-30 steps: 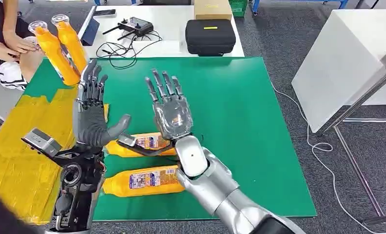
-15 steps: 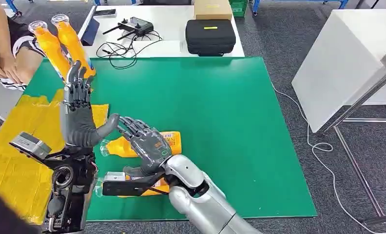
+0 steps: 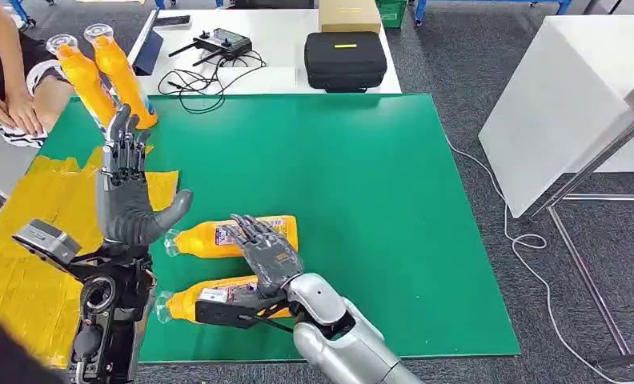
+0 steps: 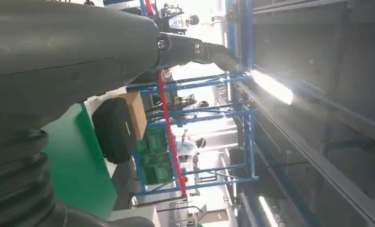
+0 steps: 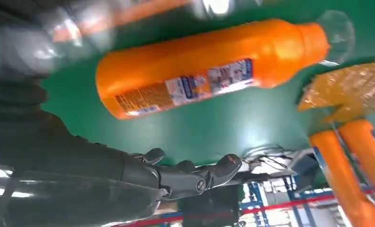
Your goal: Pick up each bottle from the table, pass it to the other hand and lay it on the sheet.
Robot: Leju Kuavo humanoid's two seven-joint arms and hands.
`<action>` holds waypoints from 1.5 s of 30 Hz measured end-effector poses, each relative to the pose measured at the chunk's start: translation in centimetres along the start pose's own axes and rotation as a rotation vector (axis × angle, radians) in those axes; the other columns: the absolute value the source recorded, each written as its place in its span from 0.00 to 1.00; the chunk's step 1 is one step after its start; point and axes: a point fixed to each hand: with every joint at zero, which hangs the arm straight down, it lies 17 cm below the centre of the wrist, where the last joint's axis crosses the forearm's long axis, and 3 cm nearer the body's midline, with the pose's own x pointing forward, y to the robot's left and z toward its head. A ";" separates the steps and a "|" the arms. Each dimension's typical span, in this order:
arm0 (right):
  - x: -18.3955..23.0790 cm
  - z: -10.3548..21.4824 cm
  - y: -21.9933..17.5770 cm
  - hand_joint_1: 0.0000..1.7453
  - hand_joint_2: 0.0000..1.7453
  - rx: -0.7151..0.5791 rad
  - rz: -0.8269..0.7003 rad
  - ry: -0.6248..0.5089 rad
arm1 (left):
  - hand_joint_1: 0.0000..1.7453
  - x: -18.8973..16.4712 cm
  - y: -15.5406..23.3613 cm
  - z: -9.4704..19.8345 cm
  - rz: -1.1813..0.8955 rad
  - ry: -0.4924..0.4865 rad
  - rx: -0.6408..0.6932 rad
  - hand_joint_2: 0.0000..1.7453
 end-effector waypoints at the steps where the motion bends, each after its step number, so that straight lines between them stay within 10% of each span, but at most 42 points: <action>1: -0.3 0.1 0.4 0.00 1.00 0.015 0.013 0.010 | 0.00 -0.1 0.0 0.0 0.000 0.004 0.000 1.00; 45: -5.9 2.9 8.1 0.00 1.00 0.285 0.109 0.146 | 0.00 -2.3 0.7 -0.1 0.025 0.065 0.034 1.00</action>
